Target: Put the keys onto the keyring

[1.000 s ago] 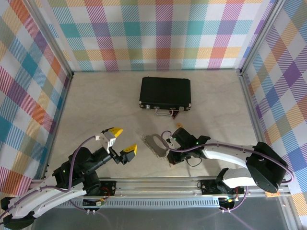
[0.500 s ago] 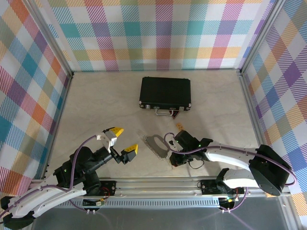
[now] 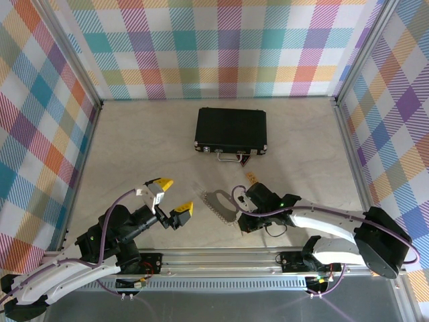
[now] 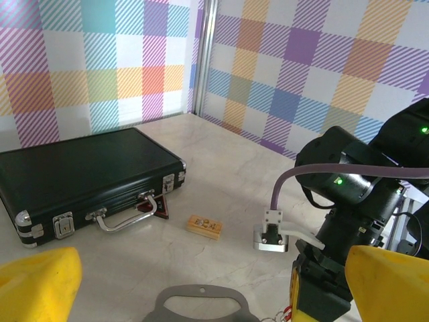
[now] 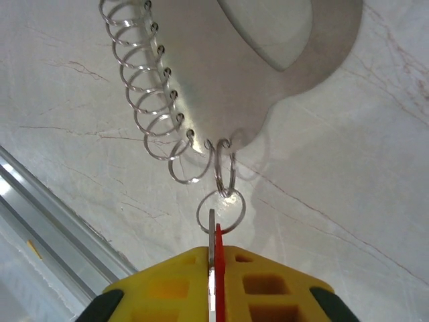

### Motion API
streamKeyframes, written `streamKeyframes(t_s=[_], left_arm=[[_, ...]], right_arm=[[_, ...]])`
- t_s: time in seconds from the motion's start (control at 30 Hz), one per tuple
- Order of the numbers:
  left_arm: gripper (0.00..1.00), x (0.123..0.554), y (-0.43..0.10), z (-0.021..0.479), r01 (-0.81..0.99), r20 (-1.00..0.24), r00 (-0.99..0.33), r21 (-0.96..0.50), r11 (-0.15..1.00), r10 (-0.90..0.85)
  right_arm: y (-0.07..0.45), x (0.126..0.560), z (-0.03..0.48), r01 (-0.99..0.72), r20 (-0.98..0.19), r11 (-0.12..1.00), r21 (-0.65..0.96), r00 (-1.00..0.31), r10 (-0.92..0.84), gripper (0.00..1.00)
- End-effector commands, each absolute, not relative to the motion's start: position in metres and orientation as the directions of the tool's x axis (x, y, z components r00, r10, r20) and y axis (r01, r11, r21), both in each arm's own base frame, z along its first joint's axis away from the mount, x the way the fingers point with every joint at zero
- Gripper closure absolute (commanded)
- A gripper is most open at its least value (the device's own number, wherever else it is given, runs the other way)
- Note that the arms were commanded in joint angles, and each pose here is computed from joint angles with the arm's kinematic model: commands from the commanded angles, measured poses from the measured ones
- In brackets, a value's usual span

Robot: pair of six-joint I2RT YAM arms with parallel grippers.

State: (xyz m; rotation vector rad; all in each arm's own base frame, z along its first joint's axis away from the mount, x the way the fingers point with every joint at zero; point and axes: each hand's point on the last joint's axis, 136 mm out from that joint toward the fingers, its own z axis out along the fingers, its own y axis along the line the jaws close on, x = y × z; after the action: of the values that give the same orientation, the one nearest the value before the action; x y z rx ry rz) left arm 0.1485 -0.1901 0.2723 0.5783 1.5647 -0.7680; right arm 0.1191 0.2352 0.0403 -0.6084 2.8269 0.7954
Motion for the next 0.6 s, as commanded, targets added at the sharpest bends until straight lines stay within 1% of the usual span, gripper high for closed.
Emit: streamKeyframes(t_s=[0.0, 0.13, 0.3, 0.5, 0.53, 0.57], left_arm=[[0.0, 0.149, -0.187, 0.286, 0.738, -0.988, -0.111, -0.154, 0.658, -0.107], [0.0, 0.149, -0.185, 0.289, 0.734, -0.988, -0.107, -0.155, 0.661, -0.113], [0.0, 0.15, -0.184, 0.292, 0.729, -0.988, -0.106, -0.157, 0.666, -0.116], [0.0, 0.155, -0.184, 0.293, 0.708, -0.986, -0.131, -0.164, 0.687, -0.1], [0.0, 0.155, -0.182, 0.293, 0.701, -0.986, -0.136, -0.167, 0.693, -0.101], [0.0, 0.157, -0.181, 0.293, 0.692, -0.985, -0.142, -0.171, 0.701, -0.101]], right_arm=[[0.223, 0.116, 0.037, -0.397, -0.217, 0.807, 0.438, -0.917, -0.334, 0.83], [0.218, 0.118, 0.044, -0.4, -0.241, 0.814, 0.421, -0.915, -0.325, 0.73], [0.212, 0.127, 0.063, -0.424, -0.302, 0.824, 0.375, -0.896, -0.324, 0.65], [0.21, 0.147, 0.105, -0.48, -0.457, 0.814, 0.327, -0.834, -0.308, 0.54], [0.211, 0.151, 0.113, -0.488, -0.492, 0.81, 0.325, -0.819, -0.296, 0.51], [0.212, 0.154, 0.12, -0.498, -0.526, 0.805, 0.323, -0.801, -0.285, 0.46]])
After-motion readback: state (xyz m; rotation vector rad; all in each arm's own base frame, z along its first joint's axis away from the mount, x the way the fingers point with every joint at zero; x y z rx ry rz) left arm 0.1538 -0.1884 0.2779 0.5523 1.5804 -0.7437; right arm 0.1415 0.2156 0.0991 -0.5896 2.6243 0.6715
